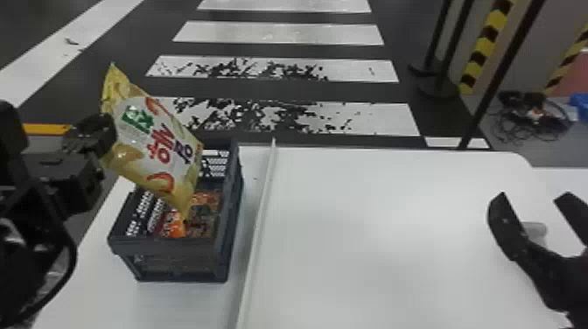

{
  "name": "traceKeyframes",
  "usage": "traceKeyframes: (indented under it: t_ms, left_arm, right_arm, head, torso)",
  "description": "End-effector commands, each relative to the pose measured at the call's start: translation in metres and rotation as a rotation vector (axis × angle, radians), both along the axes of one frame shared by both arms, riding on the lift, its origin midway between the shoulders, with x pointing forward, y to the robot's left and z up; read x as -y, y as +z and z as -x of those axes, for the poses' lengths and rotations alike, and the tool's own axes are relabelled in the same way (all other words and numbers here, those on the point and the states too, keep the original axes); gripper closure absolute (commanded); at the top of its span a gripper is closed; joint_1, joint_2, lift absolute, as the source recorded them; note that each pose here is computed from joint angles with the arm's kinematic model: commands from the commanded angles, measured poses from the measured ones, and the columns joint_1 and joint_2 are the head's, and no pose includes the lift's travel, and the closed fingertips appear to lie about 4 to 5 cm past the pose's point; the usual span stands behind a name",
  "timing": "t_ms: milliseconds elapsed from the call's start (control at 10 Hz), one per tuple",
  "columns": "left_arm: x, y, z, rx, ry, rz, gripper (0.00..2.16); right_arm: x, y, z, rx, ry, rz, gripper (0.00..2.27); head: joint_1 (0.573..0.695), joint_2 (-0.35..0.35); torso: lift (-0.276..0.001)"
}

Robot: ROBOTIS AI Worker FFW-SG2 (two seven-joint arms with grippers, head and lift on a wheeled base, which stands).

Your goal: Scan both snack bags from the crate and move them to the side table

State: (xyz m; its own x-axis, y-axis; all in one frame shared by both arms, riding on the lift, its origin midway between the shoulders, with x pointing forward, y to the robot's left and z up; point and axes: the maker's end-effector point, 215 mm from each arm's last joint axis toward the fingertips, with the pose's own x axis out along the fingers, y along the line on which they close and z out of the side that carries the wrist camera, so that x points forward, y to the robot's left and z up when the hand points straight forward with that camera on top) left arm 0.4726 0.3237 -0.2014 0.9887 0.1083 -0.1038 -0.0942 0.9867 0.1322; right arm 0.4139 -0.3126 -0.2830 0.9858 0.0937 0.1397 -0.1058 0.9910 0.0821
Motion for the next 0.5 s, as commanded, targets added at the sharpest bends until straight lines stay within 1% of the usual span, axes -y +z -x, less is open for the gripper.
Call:
traceKeyframes:
  t_ms: [0,200,300,400]
  left_arm:
    - [0.009,0.027,0.005,0.048,-0.012,-0.026,1.71]
    - [0.044,0.060,0.014,0.109,-0.077,-0.040,1.71]
    - [0.070,0.077,0.020,0.143,-0.129,-0.040,1.71]
    - [0.094,0.088,0.025,0.171,-0.173,-0.042,1.71]
  right_arm:
    - [-0.001,0.001,0.001,0.002,0.000,-0.002,0.10]
    - [-0.002,0.004,0.001,0.007,0.000,-0.005,0.10]
    - [-0.002,0.006,0.000,0.011,-0.001,-0.007,0.10]
    - [0.000,0.010,-0.002,0.022,-0.007,-0.007,0.10]
  head:
    - [0.695,0.015]
    - [0.695,0.004]
    - [0.690,-0.016]
    - [0.679,-0.043]
  torso:
    - [-0.095]
    - [-0.095]
    - [-0.095]
    - [-0.095]
